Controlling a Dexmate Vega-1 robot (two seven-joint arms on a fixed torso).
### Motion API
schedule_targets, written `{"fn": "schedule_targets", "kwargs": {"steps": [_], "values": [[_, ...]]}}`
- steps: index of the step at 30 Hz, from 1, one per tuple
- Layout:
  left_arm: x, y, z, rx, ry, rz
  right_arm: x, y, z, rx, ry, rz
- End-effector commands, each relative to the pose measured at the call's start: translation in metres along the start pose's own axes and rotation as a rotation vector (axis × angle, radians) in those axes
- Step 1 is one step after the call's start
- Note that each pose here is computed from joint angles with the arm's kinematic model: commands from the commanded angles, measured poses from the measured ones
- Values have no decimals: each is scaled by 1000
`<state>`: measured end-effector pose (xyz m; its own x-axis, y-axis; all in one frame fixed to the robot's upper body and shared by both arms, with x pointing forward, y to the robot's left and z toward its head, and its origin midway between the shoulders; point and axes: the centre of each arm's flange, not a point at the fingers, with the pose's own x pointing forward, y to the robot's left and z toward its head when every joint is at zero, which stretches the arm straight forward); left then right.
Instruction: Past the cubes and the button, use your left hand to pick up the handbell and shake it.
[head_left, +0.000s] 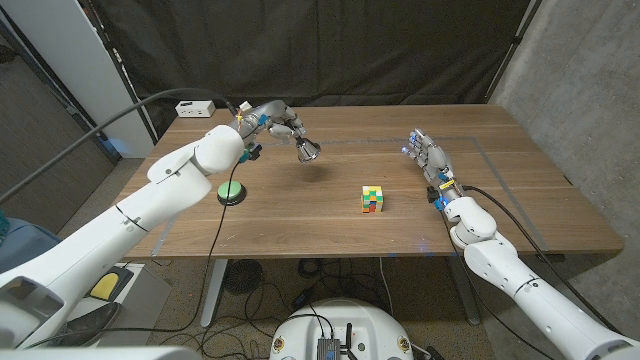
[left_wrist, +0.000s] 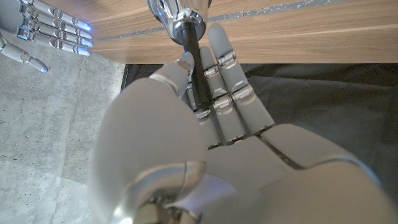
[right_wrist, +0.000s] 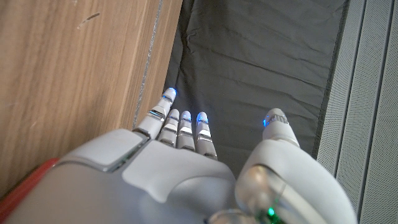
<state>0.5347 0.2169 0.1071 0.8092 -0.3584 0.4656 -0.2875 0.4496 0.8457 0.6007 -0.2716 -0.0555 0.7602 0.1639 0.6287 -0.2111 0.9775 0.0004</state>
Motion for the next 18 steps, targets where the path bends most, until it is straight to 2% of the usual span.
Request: {"fn": "schedule_targets", "kwargs": {"steps": [1,9,18], "values": [[0,4,6,49,25,-27,-5,-1,2,0,-4,-2],[1,4,11,143,50,-40,-10,-2,2,2,-4,-6],[11,-1,11,210,89,-91,-10,-2,2,0,-2,-4]]}}
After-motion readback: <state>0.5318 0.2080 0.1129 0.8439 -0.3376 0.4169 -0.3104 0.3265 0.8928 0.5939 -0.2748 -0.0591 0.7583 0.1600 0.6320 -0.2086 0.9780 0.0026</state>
